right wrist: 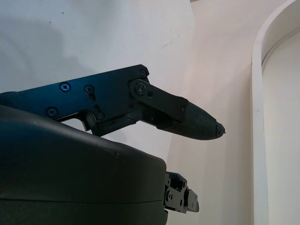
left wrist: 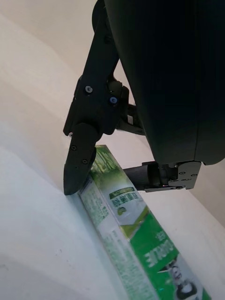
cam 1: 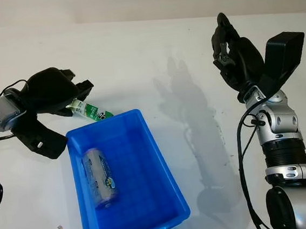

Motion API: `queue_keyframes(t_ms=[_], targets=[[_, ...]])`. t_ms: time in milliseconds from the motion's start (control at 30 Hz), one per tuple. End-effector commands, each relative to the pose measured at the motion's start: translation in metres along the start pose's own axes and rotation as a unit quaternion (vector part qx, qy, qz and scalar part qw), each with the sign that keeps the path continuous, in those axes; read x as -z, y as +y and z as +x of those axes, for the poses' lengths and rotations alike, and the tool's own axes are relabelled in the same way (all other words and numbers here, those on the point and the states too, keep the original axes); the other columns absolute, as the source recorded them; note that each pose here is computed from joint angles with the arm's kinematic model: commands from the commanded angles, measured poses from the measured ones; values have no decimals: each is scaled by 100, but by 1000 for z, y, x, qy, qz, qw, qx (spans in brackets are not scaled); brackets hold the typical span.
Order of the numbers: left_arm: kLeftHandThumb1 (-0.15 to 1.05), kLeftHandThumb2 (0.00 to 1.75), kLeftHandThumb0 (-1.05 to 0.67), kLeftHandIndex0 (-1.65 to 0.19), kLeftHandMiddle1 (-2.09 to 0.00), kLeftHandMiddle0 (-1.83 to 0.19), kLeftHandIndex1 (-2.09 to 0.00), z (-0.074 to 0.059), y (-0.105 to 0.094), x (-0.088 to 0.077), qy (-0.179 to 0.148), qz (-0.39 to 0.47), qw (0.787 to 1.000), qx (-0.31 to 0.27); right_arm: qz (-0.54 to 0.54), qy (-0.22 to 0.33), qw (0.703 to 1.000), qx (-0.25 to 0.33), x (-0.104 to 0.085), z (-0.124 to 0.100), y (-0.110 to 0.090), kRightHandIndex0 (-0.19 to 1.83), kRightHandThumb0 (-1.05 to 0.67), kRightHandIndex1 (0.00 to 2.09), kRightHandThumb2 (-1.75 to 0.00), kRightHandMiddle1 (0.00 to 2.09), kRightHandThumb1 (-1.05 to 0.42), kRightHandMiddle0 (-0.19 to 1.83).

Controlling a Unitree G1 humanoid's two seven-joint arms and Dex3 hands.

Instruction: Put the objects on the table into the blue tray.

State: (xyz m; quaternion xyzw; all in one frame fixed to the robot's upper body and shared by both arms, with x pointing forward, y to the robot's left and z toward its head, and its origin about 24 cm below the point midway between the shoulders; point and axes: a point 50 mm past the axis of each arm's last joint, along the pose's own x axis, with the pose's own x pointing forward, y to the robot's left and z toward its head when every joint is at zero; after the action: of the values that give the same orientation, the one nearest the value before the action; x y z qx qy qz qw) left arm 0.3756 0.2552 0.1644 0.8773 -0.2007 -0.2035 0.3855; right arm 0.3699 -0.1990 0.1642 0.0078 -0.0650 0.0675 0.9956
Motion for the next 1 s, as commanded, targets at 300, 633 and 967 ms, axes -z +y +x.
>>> queue_keyframes(t_ms=[300,633,967], targets=[[105,44,-52,-45,-209,-105,-209,0,-1,6,39,-3,999,2,5,-2,1000,1,0,1,-2,-19,-61,0,-76,0,-105,-19],[105,43,-46,-15,-209,-53,-209,-29,41,81,269,-115,951,-100,3,-2,1000,2,1,-1,-1,-19,-61,0,-75,0,-105,-19],[105,41,-43,-31,-209,-70,-208,-52,112,98,240,-220,893,-312,3,3,1000,-2,2,0,1,-19,-61,0,-76,0,-105,-19]])
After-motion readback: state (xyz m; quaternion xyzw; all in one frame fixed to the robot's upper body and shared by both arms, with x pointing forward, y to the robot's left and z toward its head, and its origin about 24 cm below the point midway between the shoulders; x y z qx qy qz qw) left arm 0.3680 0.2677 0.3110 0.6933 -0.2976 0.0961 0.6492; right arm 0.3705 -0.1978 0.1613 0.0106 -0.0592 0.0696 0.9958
